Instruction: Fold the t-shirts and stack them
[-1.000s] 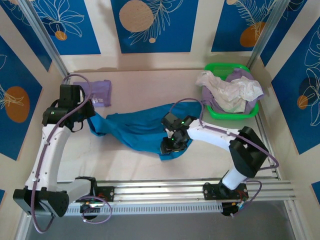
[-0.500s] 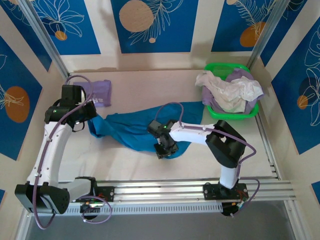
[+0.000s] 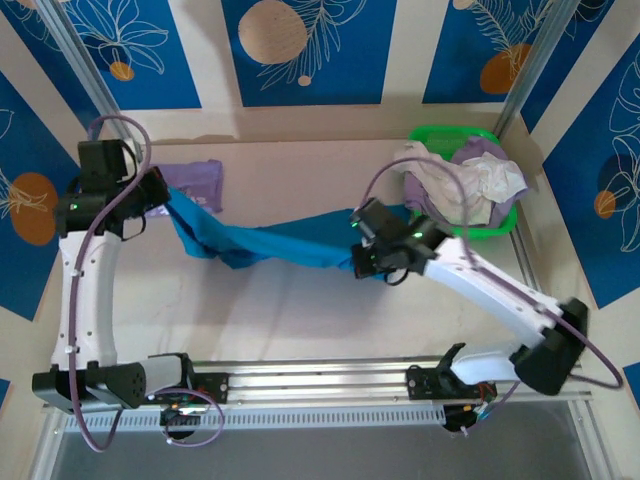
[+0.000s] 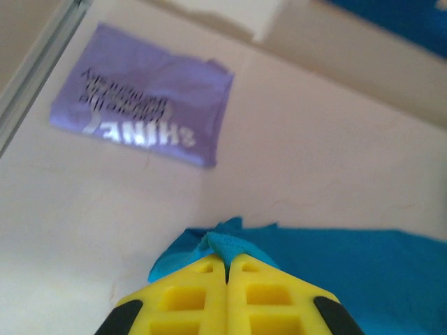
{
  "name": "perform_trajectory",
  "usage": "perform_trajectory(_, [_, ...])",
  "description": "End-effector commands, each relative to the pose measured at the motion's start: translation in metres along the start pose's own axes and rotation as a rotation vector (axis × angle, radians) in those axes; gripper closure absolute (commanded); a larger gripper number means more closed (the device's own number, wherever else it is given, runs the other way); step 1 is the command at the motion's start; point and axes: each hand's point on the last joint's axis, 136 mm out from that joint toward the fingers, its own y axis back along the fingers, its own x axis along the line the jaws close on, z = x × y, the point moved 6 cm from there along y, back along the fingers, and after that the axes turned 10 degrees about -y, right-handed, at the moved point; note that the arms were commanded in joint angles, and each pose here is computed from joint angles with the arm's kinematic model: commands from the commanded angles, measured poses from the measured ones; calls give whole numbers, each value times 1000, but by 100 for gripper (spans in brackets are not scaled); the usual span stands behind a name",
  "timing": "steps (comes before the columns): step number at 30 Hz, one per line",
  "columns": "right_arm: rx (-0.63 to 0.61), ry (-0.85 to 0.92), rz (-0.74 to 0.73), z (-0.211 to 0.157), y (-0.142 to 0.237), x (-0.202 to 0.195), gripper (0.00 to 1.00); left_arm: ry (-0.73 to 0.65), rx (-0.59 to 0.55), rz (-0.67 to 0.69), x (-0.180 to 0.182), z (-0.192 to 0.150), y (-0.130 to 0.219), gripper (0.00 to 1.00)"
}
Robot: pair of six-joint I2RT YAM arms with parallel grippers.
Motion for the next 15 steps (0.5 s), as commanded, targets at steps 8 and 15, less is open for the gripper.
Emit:
perform_trajectory(8, [-37,149,174,-3,96,-2,100,50,-163,-147,-21,27,57,100])
perform_trajectory(15, [170,3,253,16,26,-16,93,4,71,-73,-5,3,-14,100])
